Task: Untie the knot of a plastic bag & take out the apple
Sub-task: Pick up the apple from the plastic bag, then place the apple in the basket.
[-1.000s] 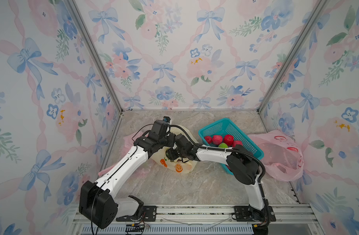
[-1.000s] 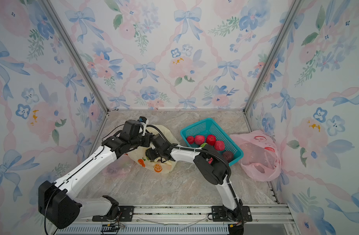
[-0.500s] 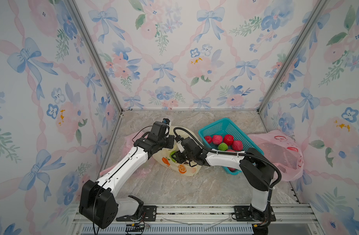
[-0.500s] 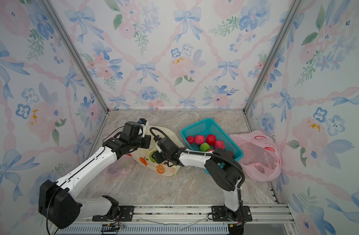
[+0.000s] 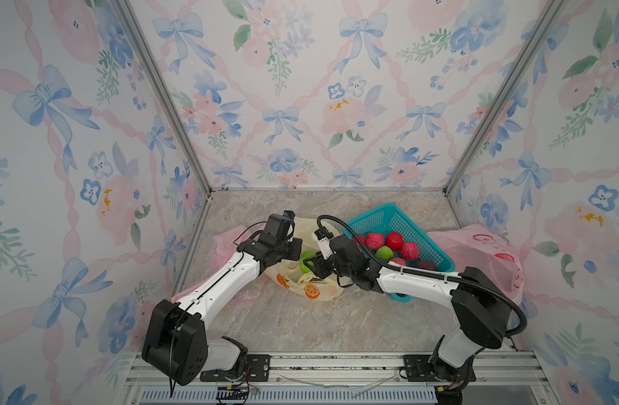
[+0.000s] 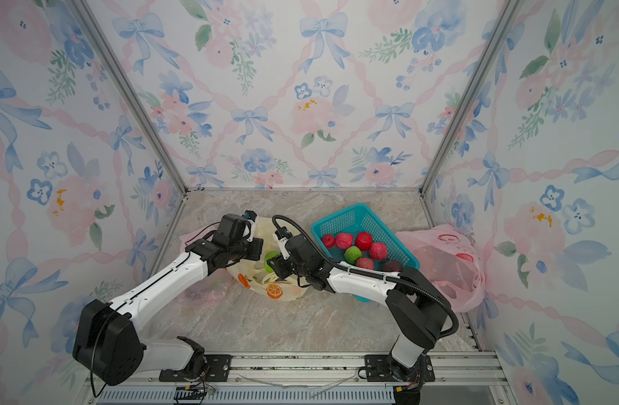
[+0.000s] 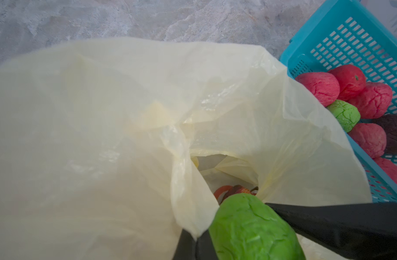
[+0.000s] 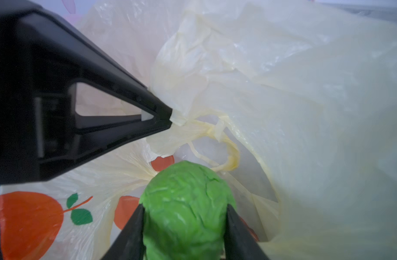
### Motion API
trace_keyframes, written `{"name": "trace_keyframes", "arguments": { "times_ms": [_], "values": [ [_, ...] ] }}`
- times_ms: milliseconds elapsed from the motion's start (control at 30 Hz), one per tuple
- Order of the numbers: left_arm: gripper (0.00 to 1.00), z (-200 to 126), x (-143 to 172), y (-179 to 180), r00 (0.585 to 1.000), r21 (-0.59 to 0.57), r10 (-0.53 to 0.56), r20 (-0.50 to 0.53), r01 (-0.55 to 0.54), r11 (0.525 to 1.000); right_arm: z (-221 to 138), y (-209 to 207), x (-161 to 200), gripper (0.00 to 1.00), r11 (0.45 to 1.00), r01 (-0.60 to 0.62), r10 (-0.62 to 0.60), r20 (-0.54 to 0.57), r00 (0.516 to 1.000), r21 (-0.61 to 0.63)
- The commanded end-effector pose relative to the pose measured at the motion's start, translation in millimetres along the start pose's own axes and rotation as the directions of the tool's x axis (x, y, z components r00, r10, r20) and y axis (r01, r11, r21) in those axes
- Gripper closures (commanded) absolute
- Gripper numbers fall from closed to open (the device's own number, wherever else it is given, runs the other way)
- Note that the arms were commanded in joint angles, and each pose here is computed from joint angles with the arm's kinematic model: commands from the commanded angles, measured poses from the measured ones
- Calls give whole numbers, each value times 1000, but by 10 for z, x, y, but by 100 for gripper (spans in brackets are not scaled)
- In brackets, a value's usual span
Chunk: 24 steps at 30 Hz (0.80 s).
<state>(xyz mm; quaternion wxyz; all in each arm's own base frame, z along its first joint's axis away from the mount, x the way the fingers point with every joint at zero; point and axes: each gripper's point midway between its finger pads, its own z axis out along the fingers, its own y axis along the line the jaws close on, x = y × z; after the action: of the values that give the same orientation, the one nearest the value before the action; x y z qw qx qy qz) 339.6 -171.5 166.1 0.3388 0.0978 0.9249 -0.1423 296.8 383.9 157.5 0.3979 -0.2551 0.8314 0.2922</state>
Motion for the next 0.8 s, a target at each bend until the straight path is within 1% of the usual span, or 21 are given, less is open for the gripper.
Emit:
{"name": "trace_keyframes", "arguments": {
  "times_ms": [0,167,267,300,333,400,433,467,500,600,700,767],
  "values": [
    [100,18,-51,-11,1000,15,7,20,-7,1000,-206,31,-278,70,999,-15,20,112,994,-48],
    [100,18,-68,-75,1000,50,2,25,-3,999,-419,18,-582,69,989,-85,111,227,968,-123],
    [100,-30,-99,-72,999,47,7,40,-9,999,-626,-59,-763,69,989,-87,118,284,951,-120],
    [94,-44,-102,-66,999,44,7,45,-9,999,-719,-126,-815,69,991,-86,112,301,947,-98],
    [88,-58,-106,-66,999,42,9,49,-11,999,-810,-196,-859,69,994,-86,105,315,943,-71],
    [72,-99,-129,-52,998,36,7,63,-9,999,-1008,-427,-910,69,995,-93,80,323,943,23],
    [66,-119,-141,-53,998,35,7,70,-10,999,-1099,-555,-915,69,992,-101,72,323,944,73],
    [56,-146,-160,-52,997,34,7,80,-10,999,-1198,-707,-909,68,985,-109,62,320,945,132],
    [49,-174,-184,-55,996,34,8,89,-11,999,-1294,-884,-881,68,973,-124,60,309,949,193],
    [43,-265,-261,-81,993,40,15,120,-20,999,-1578,-1408,-747,68,917,-186,85,281,956,353],
    [42,-373,-354,-89,987,37,25,158,-31,999,-1769,-1821,-536,68,852,-224,117,244,963,474],
    [41,-450,-410,-101,983,38,29,183,-37,999,-1875,-2040,-395,68,800,-224,126,209,970,557]
  ]
}}
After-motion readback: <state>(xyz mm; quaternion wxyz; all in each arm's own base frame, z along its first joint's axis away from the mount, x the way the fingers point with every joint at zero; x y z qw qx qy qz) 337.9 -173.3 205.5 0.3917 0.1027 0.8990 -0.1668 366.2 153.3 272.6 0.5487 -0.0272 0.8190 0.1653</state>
